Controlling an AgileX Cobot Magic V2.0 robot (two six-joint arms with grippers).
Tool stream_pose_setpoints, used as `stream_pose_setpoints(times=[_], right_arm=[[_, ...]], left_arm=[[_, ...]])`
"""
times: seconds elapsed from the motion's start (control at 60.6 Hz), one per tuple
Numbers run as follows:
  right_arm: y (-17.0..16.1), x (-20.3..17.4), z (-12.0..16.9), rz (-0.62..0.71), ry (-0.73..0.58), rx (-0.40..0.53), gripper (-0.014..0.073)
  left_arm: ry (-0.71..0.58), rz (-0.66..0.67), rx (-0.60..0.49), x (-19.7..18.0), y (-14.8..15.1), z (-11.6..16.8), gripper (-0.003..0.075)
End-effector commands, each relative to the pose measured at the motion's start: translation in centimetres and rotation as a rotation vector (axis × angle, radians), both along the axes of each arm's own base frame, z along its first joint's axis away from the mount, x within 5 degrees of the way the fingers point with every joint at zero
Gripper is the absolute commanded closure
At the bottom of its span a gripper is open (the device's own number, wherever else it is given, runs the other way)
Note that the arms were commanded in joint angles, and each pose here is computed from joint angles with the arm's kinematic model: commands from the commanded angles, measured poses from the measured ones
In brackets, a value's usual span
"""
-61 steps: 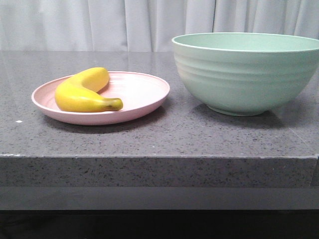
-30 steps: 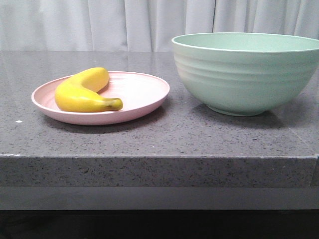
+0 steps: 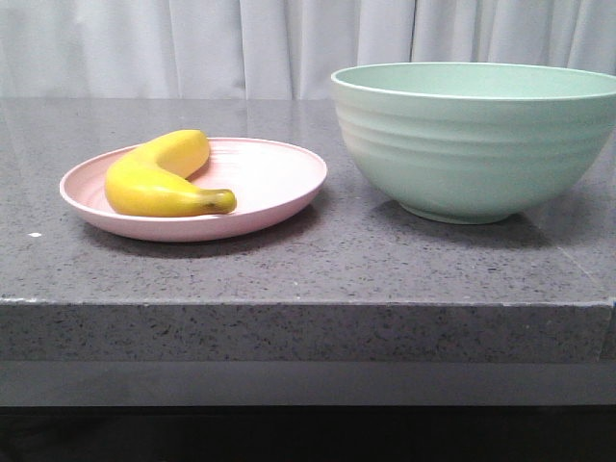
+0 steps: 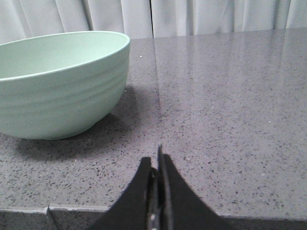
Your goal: Transfer banana from pink plate to green bowl
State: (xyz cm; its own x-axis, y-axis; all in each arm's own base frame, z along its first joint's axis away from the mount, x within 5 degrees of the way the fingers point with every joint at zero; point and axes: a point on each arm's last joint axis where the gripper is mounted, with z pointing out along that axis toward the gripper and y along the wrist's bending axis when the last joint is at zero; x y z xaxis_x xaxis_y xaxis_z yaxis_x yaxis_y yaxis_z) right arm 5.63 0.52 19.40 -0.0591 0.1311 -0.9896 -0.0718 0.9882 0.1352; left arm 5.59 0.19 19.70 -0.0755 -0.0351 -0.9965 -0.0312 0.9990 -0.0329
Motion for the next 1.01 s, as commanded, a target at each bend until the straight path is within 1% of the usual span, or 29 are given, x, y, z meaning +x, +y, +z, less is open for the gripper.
stream_pose_setpoints(times=[0.0,0.115,0.247,0.33,0.445,0.577,0.61,0.643,0.709,0.759,0.775,0.792,0.808,0.841,0.857,0.907,0.94,0.989], right_arm=[[-0.1,-0.5,2.7,-0.013,-0.132,0.005,0.0646],[0.0,-1.1,5.6,0.004,-0.123,0.002,0.0646],[0.1,-1.0,9.6,0.015,-0.117,0.0,0.0655],[0.2,-0.2,11.3,0.017,-0.087,-0.002,0.0656],[0.2,0.7,12.6,0.019,-0.058,-0.004,0.0656],[0.2,1.0,12.9,0.018,-0.055,-0.004,0.0652],[0.2,1.0,12.9,0.018,-0.055,-0.004,0.064],[0.2,1.0,12.9,0.018,-0.055,-0.004,0.0596],[0.2,1.0,12.8,0.017,-0.056,-0.004,0.0477],[0.2,1.1,12.7,0.017,-0.053,-0.005,0.0343],[0.2,1.1,12.7,0.017,-0.052,-0.005,0.0306],[0.2,1.1,12.7,0.017,-0.052,-0.005,0.0251],[0.2,1.1,12.6,0.017,-0.05,-0.005,0.0215],[0.2,1.1,12.5,0.017,-0.049,-0.005,0.0134],[0.2,1.1,12.5,0.017,-0.05,-0.005,0.0107],[0.2,1.1,12.4,0.016,-0.05,-0.005,0.0033],[0.2,1.1,12.4,0.016,-0.048,-0.005,0.0],[0.2,1.1,12.4,0.016,-0.05,-0.005,-0.002]], left_arm=[[-0.16,-0.013,0.023,-0.3,-0.1,2.7,0.0741],[-0.2,-0.023,0.043,-0.4,-0.1,5.7,0.0741],[-0.133,-0.038,0.091,1.1,-0.2,9.2,0.0741],[-0.098,-0.051,0.103,2.5,-0.3,10.9,0.0741],[-0.052,-0.057,0.104,4.3,-0.4,12.0,0.0741],[-0.031,-0.057,0.099,4.7,-0.4,11.9,0.0739],[-0.031,-0.057,0.097,4.7,-0.4,11.9,0.0736],[-0.031,-0.057,0.097,4.7,-0.4,11.9,0.072],[-0.031,-0.057,0.097,4.7,-0.4,11.9,0.0629],[-0.031,-0.057,0.097,4.7,-0.4,11.9,0.0524],[-0.029,-0.057,0.097,4.7,-0.4,11.8,0.0465],[-0.026,-0.057,0.097,4.7,-0.4,11.8,0.0424],[-0.024,-0.056,0.097,4.7,-0.4,11.8,0.0359],[-0.024,-0.057,0.094,4.7,-0.4,11.8,0.0274],[-0.024,-0.057,0.091,4.7,-0.4,11.8,0.0216],[-0.024,-0.057,0.089,4.7,-0.4,11.8,0.0115],[-0.024,-0.057,0.089,4.7,-0.4,11.8,0.0072],[-0.026,-0.057,0.089,4.7,-0.4,11.8,0.0051]])
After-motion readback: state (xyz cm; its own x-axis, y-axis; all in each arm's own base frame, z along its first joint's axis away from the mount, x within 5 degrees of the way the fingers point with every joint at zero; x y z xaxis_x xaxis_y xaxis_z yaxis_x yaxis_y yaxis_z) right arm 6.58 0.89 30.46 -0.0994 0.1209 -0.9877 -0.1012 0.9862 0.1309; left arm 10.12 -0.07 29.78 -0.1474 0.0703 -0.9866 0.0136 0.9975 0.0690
